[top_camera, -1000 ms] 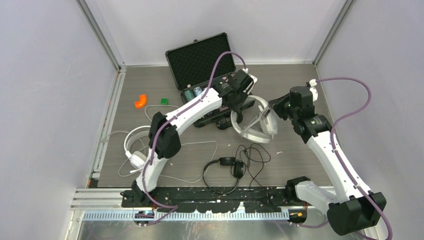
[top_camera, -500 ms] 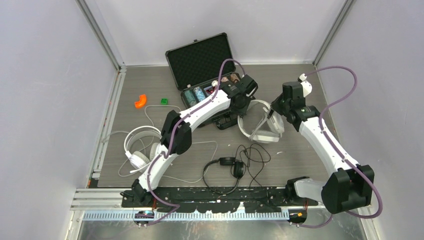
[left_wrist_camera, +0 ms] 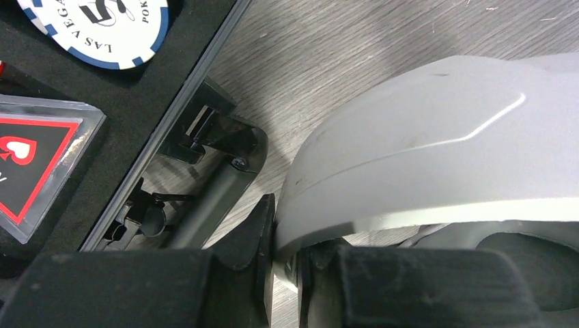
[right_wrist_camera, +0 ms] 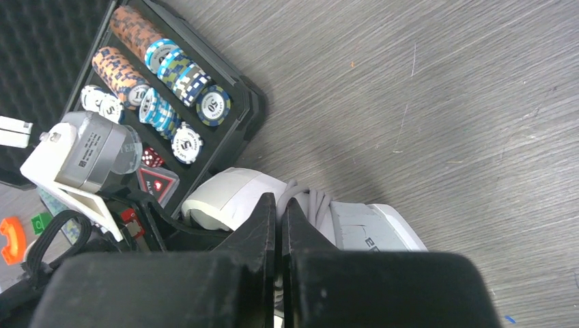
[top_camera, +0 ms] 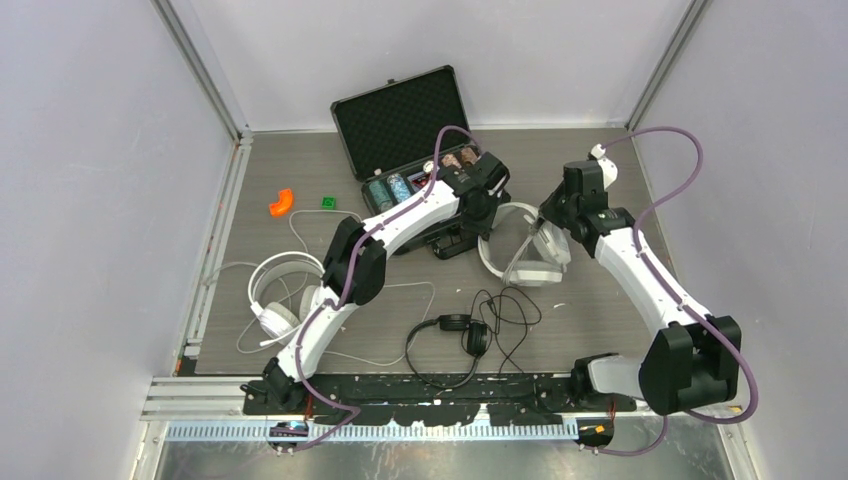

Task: Wrap the headphones
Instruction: Place the headphones at the center of the board.

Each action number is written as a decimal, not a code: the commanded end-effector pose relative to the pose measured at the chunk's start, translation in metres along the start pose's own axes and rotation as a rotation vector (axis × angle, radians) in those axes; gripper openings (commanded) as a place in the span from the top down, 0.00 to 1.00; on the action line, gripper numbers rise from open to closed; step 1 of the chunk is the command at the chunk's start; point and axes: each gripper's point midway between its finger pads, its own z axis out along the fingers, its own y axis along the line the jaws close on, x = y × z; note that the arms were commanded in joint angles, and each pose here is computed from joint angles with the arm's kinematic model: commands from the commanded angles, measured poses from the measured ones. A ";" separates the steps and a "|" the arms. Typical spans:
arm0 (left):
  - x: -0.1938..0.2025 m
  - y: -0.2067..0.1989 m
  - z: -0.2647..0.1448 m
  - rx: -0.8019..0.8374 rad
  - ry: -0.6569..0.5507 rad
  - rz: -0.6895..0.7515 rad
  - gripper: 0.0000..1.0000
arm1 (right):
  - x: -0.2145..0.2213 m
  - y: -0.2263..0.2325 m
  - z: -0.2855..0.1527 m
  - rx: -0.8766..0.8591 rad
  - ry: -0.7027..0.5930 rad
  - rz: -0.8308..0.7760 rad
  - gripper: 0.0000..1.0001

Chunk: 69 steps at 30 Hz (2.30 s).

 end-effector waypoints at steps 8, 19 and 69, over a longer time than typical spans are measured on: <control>-0.037 -0.016 -0.014 0.143 -0.106 -0.104 0.87 | 0.021 -0.032 0.018 0.115 0.119 -0.100 0.99; -0.058 -0.050 -0.003 0.335 -0.182 -0.082 0.67 | 0.003 -0.099 0.049 0.233 0.103 0.021 0.97; -0.065 -0.096 -0.030 0.485 -0.314 0.041 0.57 | -0.018 -0.083 0.016 0.143 0.166 0.229 0.83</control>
